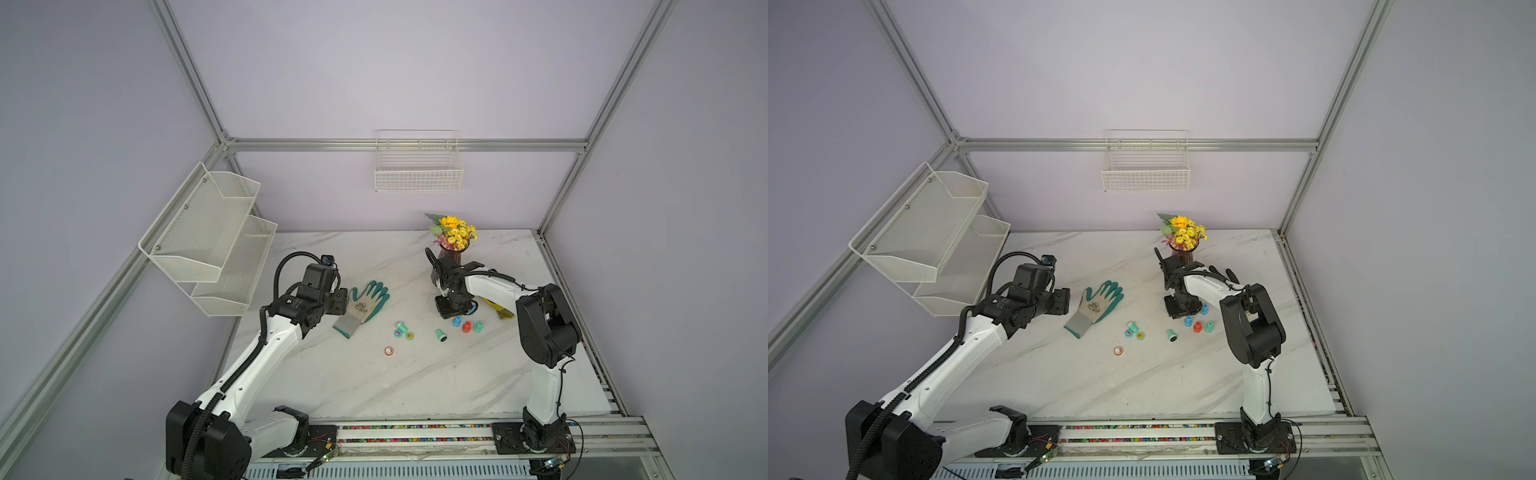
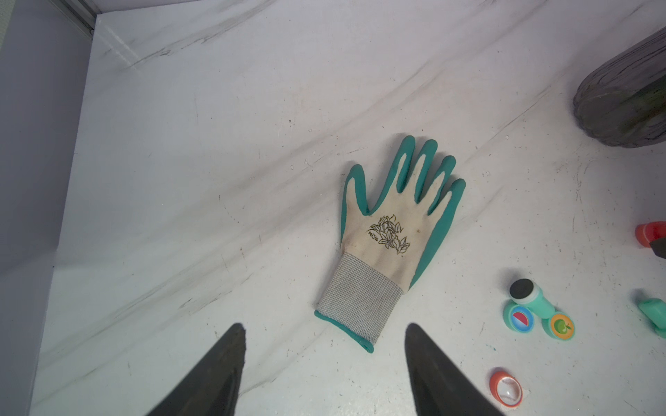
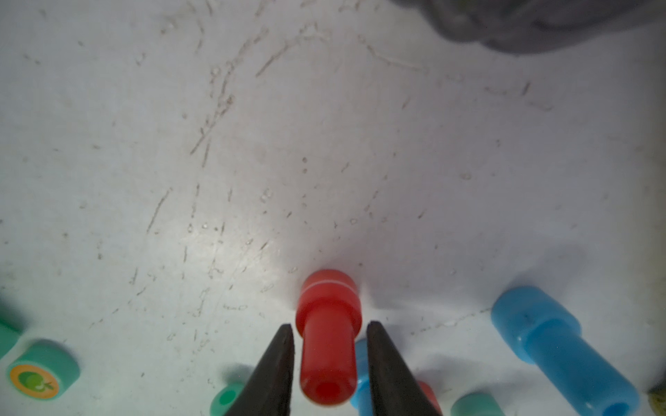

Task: Close the stamp cap
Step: Place the stamp at the center of the board, then pick up the stamp from the center of the board.

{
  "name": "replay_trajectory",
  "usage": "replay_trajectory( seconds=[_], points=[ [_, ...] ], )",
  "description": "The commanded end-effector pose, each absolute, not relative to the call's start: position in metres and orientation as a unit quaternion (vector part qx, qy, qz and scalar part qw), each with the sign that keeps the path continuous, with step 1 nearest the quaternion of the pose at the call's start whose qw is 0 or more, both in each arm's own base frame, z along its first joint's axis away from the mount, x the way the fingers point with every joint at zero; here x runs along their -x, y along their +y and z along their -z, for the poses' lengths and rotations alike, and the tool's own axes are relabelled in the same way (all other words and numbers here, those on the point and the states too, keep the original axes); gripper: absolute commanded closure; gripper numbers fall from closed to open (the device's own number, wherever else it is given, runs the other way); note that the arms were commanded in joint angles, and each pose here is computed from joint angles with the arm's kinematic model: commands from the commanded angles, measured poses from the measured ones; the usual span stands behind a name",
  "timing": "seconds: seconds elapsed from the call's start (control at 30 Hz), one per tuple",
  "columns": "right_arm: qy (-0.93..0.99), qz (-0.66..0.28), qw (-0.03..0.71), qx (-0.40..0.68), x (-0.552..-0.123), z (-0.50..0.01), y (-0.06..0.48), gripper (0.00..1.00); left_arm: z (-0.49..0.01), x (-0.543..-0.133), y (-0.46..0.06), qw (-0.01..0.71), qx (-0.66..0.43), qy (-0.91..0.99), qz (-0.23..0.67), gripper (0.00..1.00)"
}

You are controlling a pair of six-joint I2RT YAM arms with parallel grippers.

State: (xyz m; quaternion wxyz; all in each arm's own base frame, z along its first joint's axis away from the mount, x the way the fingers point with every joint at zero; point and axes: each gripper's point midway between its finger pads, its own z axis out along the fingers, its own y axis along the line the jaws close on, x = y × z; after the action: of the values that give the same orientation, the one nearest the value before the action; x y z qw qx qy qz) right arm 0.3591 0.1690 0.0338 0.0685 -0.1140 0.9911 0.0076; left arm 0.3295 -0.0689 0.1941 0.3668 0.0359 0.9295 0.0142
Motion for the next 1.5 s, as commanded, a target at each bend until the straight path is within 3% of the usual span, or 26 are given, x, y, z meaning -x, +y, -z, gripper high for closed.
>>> replay_trajectory(
  seconds=[0.0,0.27,0.47,0.7,1.17,1.47],
  points=[
    [0.991,-0.01,0.076,0.107,-0.361,-0.047,0.168,0.61,-0.215,-0.338,-0.066,0.395,-0.032,0.918,-0.016,0.3],
    [0.986,-0.024,0.124,0.105,-0.371,-0.088,0.173,0.58,-0.217,-0.337,-0.064,0.398,-0.026,0.917,-0.018,0.3],
    [0.985,-0.027,0.121,0.123,-0.346,-0.106,0.183,0.6,-0.217,-0.337,-0.064,0.398,-0.024,0.917,-0.017,0.3],
    [0.987,-0.003,0.067,0.148,-0.304,-0.081,0.206,0.63,-0.218,-0.337,-0.064,0.399,-0.024,0.917,-0.017,0.3],
    [0.986,0.052,0.015,0.159,-0.299,-0.036,0.213,0.63,-0.22,-0.335,-0.062,0.402,-0.023,0.915,-0.019,0.3],
    [0.985,0.051,0.002,0.163,-0.299,-0.019,0.216,0.71,-0.22,-0.335,-0.063,0.401,-0.024,0.915,-0.018,0.3]
  ],
)
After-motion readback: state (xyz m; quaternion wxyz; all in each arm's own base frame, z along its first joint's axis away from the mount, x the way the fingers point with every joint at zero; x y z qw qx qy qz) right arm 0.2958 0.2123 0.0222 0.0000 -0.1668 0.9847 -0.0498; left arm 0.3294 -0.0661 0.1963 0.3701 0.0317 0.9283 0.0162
